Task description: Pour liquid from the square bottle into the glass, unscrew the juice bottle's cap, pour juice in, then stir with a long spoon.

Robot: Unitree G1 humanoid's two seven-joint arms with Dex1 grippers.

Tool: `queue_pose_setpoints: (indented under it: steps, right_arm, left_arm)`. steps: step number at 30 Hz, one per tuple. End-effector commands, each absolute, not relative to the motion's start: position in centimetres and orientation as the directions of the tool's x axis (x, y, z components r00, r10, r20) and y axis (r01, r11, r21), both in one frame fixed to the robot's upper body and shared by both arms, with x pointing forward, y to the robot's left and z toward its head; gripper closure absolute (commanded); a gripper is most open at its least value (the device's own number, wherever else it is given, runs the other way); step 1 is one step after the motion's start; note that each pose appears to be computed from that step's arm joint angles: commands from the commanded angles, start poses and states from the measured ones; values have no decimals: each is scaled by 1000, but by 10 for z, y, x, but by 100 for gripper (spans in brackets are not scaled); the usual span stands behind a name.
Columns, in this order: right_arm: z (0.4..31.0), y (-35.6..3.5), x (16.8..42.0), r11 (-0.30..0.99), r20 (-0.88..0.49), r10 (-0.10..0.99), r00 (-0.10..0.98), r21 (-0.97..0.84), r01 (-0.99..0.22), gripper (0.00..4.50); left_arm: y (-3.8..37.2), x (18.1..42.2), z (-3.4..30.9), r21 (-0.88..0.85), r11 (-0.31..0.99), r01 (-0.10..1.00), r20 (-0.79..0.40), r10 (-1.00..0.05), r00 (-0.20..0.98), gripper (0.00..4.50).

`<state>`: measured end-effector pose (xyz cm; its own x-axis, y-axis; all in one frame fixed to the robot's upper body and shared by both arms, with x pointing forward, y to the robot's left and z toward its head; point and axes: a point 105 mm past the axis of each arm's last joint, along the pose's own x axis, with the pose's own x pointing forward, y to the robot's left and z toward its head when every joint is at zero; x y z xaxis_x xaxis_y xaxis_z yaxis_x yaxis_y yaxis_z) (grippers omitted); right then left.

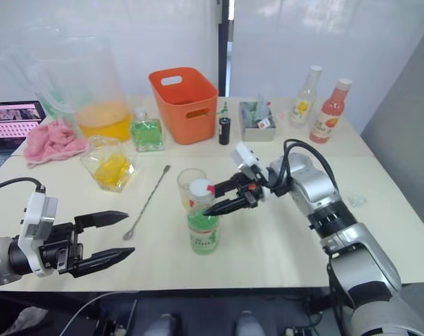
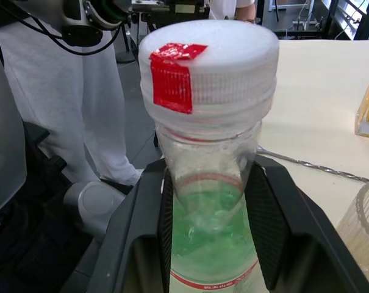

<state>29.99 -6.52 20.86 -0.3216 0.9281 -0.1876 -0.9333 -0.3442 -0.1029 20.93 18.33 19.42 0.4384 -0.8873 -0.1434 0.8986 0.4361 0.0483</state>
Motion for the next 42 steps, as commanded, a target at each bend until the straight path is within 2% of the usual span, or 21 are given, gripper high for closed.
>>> queue_pose_setpoints:
  steps: [1, 6, 11, 19, 23, 31, 33, 39, 40, 42]
  right_arm:
    - [228, -73, 285, -373, -141, 925, -353, -161, -914, 331]
    - [236, -81, 277, -232, -101, 971, -216, -189, -954, 332]
    - [240, -87, 264, -30, -88, 996, -13, -199, -980, 332]
    - [235, -88, 258, 304, -102, 941, 323, -165, -938, 332]
    - [227, -83, 253, 374, -112, 913, 392, -152, -915, 332]
    - [215, -77, 247, 429, -105, 896, 432, -52, -902, 332]
    - [215, -79, 248, 431, -106, 895, 433, -45, -901, 226]
    - [222, -87, 248, 371, -110, 920, 376, -68, -926, 20]
    - [223, -87, 247, 348, -113, 928, 355, -79, -934, 5]
    - [223, -89, 246, 318, -117, 938, 327, -86, -944, 5]
  left_arm:
    - [177, 212, 201, 71, 387, 919, -133, -910, 394, 0]
    - [170, 221, 200, 66, 336, 940, -123, -932, 342, 0]
    - [164, 233, 200, 63, 291, 955, -106, -949, 297, 0]
    - [154, 247, 195, 47, 218, 975, -94, -971, 222, 0]
    - [149, 251, 194, 45, 188, 981, -95, -977, 192, 0]
    - [149, 253, 195, 48, 178, 983, -101, -978, 182, 0]
    - [150, 252, 196, 49, 179, 983, -102, -978, 183, 0]
    - [152, 250, 196, 56, 198, 979, -106, -973, 203, 0]
    - [153, 249, 196, 56, 202, 978, -107, -973, 207, 0]
    - [153, 248, 196, 56, 207, 977, -107, -971, 212, 0]
